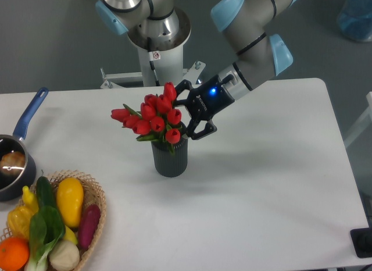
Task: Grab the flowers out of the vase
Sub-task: 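Close the gripper on the tulip stems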
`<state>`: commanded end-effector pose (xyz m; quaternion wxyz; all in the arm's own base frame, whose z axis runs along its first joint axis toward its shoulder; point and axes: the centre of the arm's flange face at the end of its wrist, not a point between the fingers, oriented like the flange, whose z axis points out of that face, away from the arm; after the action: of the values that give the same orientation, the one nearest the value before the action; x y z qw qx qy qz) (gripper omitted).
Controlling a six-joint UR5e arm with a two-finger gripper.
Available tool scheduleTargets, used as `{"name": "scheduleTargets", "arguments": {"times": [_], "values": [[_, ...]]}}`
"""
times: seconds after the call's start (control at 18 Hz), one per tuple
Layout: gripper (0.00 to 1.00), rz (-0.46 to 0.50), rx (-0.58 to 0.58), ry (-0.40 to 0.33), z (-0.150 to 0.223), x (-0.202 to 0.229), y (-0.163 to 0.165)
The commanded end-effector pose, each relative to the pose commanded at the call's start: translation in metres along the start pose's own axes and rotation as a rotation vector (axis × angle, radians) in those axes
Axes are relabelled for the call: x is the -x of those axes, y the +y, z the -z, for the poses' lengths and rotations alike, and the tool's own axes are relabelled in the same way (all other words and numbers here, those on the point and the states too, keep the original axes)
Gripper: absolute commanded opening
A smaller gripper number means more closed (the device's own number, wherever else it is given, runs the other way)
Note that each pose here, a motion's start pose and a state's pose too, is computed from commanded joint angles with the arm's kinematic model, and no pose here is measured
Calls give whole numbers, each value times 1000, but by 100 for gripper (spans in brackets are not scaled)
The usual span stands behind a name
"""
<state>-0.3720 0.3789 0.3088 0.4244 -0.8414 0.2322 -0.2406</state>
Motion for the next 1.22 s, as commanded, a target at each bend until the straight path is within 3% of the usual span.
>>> {"name": "scheduleTargets", "arguments": {"times": [0.17,0.39,0.67,0.83,1.22], "values": [[70,0,7,1,1,-1,1],[55,5,7,-3,4,-1,-1],[54,8,5,-3,5,-2,-1],[40,19,2,5,4,-3,-1],[40,24,-2,0,8,-2,-3]]}}
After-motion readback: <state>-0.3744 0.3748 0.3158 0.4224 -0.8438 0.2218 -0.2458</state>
